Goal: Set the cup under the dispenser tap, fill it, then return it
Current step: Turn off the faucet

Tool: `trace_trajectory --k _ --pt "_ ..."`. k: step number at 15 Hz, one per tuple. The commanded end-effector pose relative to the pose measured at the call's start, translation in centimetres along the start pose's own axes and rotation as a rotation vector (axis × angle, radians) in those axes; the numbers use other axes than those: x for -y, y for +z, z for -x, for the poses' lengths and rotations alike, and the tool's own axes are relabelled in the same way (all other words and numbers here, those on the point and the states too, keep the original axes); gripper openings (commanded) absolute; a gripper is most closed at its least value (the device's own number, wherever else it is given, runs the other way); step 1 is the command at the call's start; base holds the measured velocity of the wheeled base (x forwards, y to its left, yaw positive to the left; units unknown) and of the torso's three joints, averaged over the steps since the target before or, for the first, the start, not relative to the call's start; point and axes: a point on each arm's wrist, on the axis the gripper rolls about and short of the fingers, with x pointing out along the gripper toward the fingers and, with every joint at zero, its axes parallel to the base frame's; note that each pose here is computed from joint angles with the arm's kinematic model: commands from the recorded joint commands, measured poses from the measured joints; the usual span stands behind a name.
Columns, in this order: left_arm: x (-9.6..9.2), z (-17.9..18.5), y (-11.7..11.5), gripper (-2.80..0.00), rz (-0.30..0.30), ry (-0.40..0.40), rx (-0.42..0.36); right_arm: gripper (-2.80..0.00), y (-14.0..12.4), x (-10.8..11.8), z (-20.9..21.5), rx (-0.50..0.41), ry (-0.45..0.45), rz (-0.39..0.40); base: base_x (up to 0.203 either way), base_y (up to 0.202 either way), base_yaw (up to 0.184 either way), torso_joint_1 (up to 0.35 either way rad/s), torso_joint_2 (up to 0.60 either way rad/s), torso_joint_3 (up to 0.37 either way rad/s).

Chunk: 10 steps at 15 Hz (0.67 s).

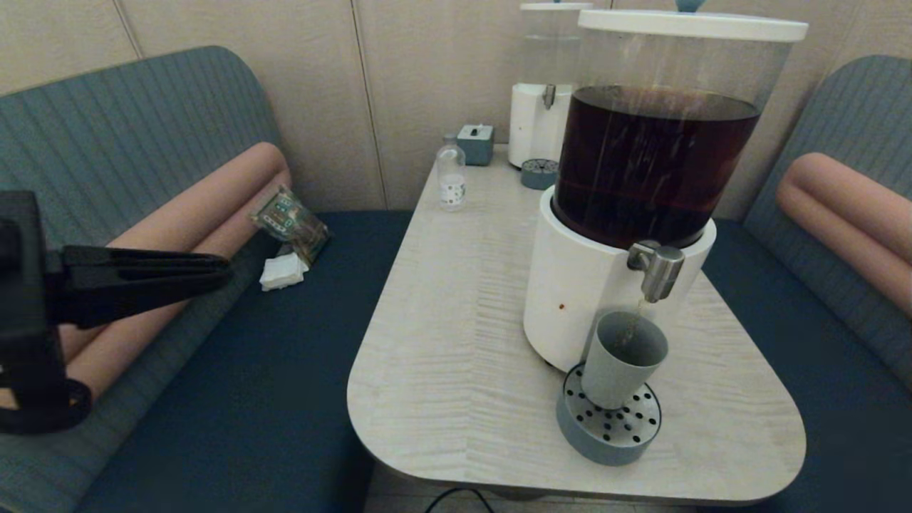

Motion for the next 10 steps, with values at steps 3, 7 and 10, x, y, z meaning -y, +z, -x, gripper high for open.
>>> trace_trajectory --k 3,7,10 --pt "-2.1 -5.0 1.7 -2.8 -0.084 -0.037 0.011 -2.8 0.0 0.0 0.0 0.001 0.001 0.001 0.0 0.0 0.0 0.0 0.0 0.0" --pt "-3.1 -9.2 4.9 -2.8 -0.124 -0.119 0.017 -2.8 0.0 0.0 0.0 0.002 0.001 0.001 0.0 0.0 0.0 0.0 0.0 0.0" --pt "-2.6 -11.6 6.6 -2.8 -0.116 -0.204 -0.029 -2.8 0.0 0.0 0.0 0.002 0.001 0.001 0.0 0.0 0.0 0.0 0.0 0.0"
